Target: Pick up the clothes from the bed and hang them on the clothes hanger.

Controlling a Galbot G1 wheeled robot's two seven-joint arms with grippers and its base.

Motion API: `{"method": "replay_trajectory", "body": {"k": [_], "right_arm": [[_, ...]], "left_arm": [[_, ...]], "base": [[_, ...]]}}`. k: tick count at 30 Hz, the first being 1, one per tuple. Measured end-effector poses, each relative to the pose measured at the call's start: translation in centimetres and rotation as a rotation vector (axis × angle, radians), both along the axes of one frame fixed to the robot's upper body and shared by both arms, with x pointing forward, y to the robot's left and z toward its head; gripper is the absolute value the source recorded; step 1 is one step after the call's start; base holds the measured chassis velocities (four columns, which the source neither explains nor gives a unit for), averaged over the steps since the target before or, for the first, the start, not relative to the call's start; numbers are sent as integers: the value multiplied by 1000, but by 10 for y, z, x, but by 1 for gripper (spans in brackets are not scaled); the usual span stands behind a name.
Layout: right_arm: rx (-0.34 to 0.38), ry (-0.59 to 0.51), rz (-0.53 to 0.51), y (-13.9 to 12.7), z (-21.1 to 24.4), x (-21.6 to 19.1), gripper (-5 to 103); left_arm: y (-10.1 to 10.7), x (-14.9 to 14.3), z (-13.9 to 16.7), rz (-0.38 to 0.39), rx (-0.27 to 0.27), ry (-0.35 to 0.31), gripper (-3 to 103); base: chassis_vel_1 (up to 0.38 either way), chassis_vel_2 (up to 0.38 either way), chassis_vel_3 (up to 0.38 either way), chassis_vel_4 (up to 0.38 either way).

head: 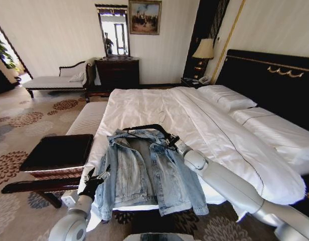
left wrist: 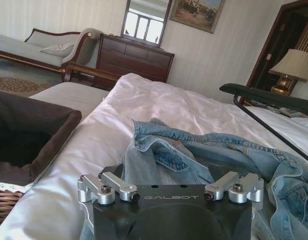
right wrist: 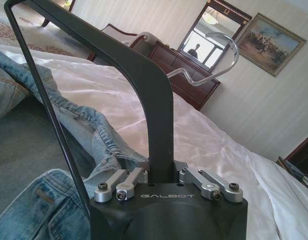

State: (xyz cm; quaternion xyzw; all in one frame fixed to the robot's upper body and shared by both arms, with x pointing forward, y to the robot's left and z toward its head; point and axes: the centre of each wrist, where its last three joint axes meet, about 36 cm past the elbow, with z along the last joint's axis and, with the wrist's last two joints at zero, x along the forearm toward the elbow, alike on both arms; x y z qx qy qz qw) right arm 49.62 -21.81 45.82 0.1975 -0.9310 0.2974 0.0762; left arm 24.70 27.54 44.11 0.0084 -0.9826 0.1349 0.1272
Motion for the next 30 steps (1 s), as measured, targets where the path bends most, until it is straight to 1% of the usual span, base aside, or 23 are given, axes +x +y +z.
{"method": "replay_trajectory", "body": {"k": [1, 2, 5, 6, 7, 9, 10, 11, 12, 14, 16, 17, 19, 21, 22, 23, 26, 27, 28, 30], "right_arm": [[-3, -7, 1, 0, 0, 0, 22], [-18, -36, 7, 0, -1, -1, 22], [-26, -47, 8, -1, 0, 0, 22], [-32, -55, 10, -1, 0, 1, 22], [-36, -64, 16, 1, 2, 3, 22], [-36, -69, 27, 5, 2, 5, 22], [-35, -71, 38, 9, 2, 7, 22], [-35, -71, 38, 9, 2, 7, 22], [-35, -71, 42, 10, 2, 7, 22], [-37, -72, 44, 9, 2, 7, 22], [-37, -70, 47, 9, 1, 7, 22], [-37, -70, 47, 9, 1, 7, 22], [-36, -71, 48, 8, 1, 6, 22], [-35, -74, 46, 6, 2, 6, 22], [-35, -79, 46, 5, 3, 5, 22], [-35, -79, 46, 5, 3, 5, 22], [-32, -82, 46, 4, 5, 5, 22], [-30, -86, 48, 5, 8, 5, 22], [-30, -86, 48, 5, 8, 5, 22], [-28, -89, 47, 5, 9, 6, 22]], "left_arm": [[0, 0, 0, 0, 1, 0, 96], [1, 5, -3, -4, 6, 9, 96], [2, 13, -4, -12, 6, 9, 96], [3, 21, -4, -17, -1, 8, 96], [5, 34, -3, -12, -25, 9, 96], [8, 44, 1, -5, -60, 15, 96], [11, 56, 4, 4, -101, 27, 96], [11, 56, 4, 4, -101, 27, 96], [12, 68, 3, 2, -137, 50, 96], [16, 90, 4, 1, -170, 66, 96], [23, 109, 2, 28, -184, 87, 96], [23, 109, 2, 28, -184, 87, 96], [30, 130, 1, 40, -205, 92, 96], [32, 147, 1, 38, -221, 93, 96], [33, 162, -2, 36, -220, 95, 94], [33, 162, -2, 36, -220, 95, 94], [35, 184, -7, 42, -218, 99, 92], [36, 199, -8, 44, -241, 105, 89], [36, 199, -8, 44, -241, 105, 89], [36, 213, -12, 45, -288, 136, 88]], "base": [[-86, 85, 82, -80], [-48, 52, 60, -64], [-16, 17, 7, -5], [0, 0, 0, 0], [0, 0, 0, 0], [0, 0, 0, 0], [0, 0, 0, 0], [0, 0, 0, 0], [0, 0, 0, 0], [0, 0, 0, 0], [0, 0, 0, 0], [0, 0, 0, 0], [0, 0, 0, 0], [0, 0, 0, 0], [0, 0, 0, 0], [0, 0, 0, 0], [0, 0, 0, 0], [0, 0, 0, 0], [0, 0, 0, 0], [0, 0, 0, 0]]}}
